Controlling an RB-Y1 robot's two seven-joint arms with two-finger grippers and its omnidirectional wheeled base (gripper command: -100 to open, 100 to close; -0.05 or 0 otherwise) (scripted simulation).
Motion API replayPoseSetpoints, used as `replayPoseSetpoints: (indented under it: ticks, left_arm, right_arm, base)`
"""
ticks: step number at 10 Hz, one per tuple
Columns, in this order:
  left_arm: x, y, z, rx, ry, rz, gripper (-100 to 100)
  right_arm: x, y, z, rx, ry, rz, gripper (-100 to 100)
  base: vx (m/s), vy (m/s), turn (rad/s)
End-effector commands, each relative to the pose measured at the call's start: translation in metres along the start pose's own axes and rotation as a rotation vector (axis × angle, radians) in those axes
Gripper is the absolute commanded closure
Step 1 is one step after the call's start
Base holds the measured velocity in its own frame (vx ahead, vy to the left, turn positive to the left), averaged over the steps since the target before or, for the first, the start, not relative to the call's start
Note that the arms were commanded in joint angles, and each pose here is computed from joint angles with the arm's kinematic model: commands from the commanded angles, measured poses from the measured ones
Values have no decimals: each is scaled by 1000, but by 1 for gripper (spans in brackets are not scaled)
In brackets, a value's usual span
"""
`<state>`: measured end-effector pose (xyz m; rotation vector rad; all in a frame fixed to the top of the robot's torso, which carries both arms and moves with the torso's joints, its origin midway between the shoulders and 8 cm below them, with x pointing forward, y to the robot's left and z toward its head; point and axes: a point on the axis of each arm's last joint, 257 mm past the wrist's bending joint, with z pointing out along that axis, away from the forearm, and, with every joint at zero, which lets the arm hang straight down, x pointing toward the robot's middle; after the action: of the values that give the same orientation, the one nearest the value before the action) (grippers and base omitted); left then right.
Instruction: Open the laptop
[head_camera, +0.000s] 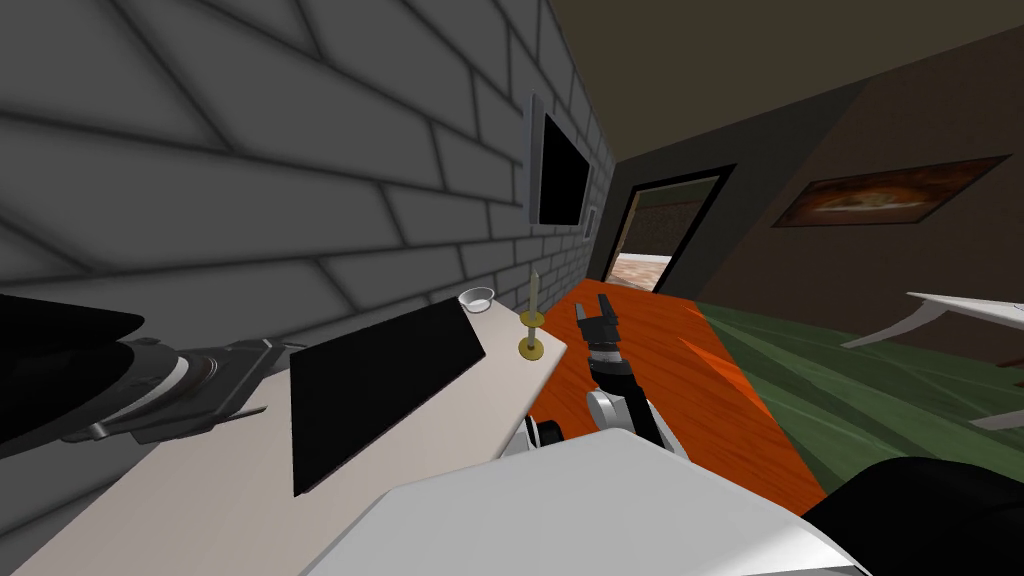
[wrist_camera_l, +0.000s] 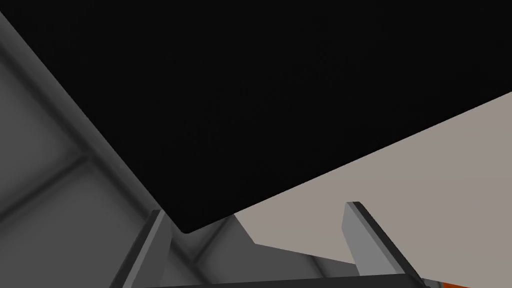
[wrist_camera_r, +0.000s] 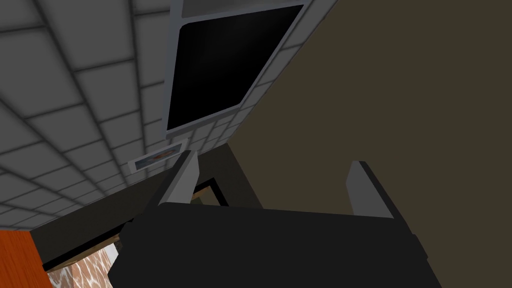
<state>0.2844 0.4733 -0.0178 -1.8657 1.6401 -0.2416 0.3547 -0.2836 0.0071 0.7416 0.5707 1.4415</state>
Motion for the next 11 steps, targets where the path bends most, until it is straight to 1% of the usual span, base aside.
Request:
replayPoseSetpoints:
  ticks: [1, 5, 6, 11]
  left_arm:
    - [4, 9, 4, -33, 13, 12, 100]
    - [4, 9, 4, -33, 13, 12, 100]
    - [3, 3, -5, -29, 16, 15, -100]
    - [2, -10, -30, -24, 27, 30, -100]
  right_arm:
    - [0, 0, 0, 0, 0, 0, 0]
    - [0, 0, 0, 0, 0, 0, 0]
    - [0, 0, 0, 0, 0, 0, 0]
    - [0, 0, 0, 0, 0, 0, 0]
  base:
    - [1, 6, -17]
    - [-1, -4, 11]
    - [-3, -14, 42]
    - [-1, -5, 14]
